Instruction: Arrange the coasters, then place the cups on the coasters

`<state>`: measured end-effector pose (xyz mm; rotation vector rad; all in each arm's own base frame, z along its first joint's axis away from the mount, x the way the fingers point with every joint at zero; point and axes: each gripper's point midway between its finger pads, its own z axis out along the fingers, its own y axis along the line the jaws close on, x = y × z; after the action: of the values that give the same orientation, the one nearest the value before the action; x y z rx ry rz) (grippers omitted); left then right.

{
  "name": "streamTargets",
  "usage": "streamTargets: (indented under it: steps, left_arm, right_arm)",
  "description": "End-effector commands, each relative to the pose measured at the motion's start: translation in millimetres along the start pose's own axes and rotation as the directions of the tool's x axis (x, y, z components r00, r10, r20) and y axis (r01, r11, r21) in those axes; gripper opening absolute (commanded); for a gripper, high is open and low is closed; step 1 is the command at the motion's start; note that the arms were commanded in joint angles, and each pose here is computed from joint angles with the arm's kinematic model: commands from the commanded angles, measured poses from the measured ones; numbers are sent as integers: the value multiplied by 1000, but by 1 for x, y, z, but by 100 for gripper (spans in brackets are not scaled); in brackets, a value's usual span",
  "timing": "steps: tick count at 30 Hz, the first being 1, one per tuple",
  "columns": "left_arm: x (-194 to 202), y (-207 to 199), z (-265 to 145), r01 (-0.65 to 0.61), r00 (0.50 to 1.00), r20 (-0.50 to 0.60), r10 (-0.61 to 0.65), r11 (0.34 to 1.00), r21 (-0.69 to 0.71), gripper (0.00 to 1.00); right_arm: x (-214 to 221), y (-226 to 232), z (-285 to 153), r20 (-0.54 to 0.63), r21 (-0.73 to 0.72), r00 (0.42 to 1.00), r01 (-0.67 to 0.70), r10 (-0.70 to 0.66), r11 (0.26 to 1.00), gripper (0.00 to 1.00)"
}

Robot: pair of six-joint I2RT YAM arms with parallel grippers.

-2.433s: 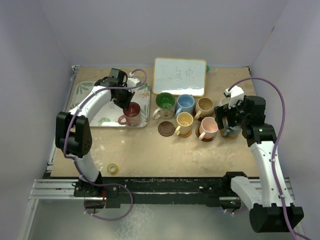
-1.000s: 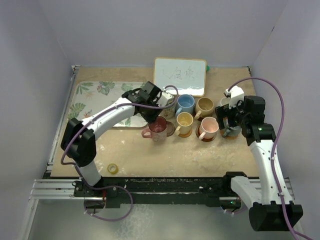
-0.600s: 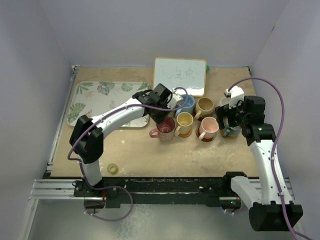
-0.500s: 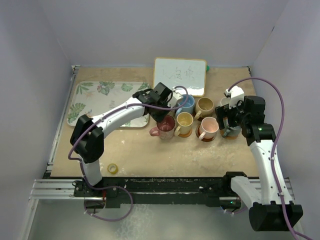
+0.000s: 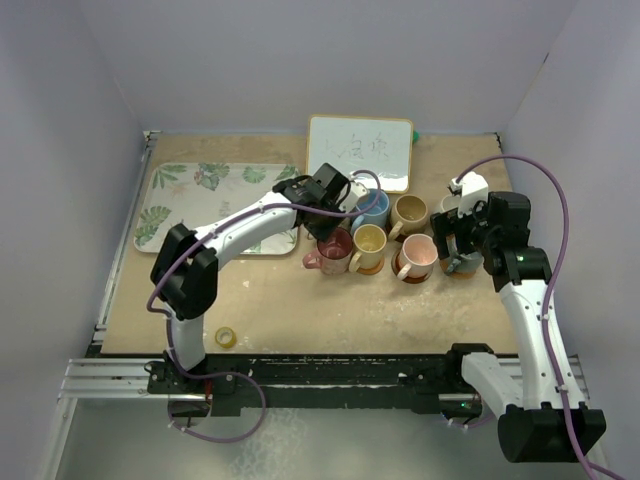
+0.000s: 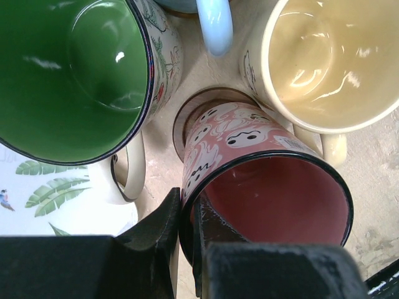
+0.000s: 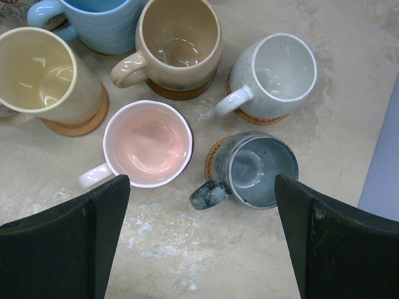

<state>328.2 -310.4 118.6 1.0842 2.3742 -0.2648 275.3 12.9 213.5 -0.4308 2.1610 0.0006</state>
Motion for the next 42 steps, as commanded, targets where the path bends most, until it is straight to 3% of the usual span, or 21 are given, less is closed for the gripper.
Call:
streamTargets:
  steps: [1,25,42]
  left_arm:
    - [-51,7,-22,-12,986,164,16,1000,-24,3]
    - [-38,14,-6,-29,994,108,33,999,-38,3]
    - [-36,13,-11,-35,995,90,38,999,-30,17]
  right_arm:
    - [-7,-4,-4,32,18,999,9,-9,1000,100]
    - [-7,-4,-3,28,18,1000,10,-10,1000,100]
    - [-7,-4,-3,30,19,1000,9,-10,1000,100]
